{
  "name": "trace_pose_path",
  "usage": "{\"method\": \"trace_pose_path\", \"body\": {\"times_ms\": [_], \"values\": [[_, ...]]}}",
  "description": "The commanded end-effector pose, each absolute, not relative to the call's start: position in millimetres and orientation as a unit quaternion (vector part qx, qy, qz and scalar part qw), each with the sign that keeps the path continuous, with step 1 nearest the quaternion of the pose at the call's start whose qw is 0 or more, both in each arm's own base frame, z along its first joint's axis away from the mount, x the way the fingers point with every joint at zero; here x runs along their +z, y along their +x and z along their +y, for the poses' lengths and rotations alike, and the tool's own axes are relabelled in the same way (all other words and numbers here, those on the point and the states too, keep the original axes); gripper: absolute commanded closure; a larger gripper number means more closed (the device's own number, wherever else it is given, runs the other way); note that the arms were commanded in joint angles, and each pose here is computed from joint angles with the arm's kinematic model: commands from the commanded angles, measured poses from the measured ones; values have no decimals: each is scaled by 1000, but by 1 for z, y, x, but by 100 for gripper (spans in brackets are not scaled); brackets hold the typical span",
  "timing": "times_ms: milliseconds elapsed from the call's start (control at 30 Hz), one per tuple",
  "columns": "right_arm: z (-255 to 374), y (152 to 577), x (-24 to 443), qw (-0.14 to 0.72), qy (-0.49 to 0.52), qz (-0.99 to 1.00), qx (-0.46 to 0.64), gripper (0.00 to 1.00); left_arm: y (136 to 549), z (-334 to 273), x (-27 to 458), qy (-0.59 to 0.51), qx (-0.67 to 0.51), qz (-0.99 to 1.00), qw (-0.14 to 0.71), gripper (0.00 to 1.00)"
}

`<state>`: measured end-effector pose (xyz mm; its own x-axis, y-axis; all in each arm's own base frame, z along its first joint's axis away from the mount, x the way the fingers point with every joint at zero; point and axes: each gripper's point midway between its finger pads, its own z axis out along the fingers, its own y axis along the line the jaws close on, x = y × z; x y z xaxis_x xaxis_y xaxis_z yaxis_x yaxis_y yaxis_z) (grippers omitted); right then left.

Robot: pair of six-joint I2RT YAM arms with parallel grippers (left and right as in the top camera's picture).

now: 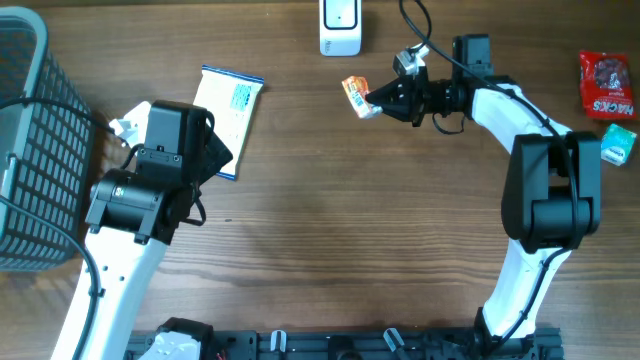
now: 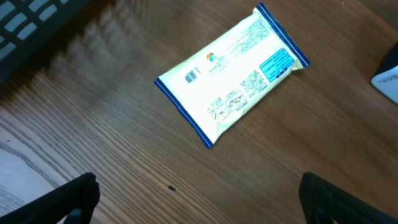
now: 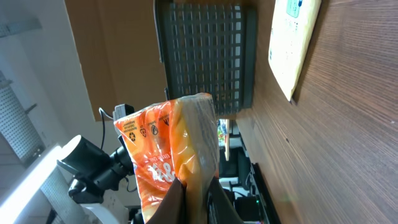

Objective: Scan the item barcode
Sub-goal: 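Carry the orange tissue pack with the right gripper to the scanner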

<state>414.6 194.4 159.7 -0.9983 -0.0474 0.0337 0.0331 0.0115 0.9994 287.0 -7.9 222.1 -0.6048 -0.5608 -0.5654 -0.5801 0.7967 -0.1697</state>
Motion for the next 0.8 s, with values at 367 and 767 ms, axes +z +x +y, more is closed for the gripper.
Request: {"method": "trace_pose_path", "body": {"times_ms": [367, 767], "values": [[181, 458, 100, -99, -45, -852, -512, 96, 288, -3, 223, -330, 23, 890, 314, 0], [166, 532, 155, -437, -38, -890, -119, 96, 288, -3, 223, -330, 23, 890, 314, 0]]}}
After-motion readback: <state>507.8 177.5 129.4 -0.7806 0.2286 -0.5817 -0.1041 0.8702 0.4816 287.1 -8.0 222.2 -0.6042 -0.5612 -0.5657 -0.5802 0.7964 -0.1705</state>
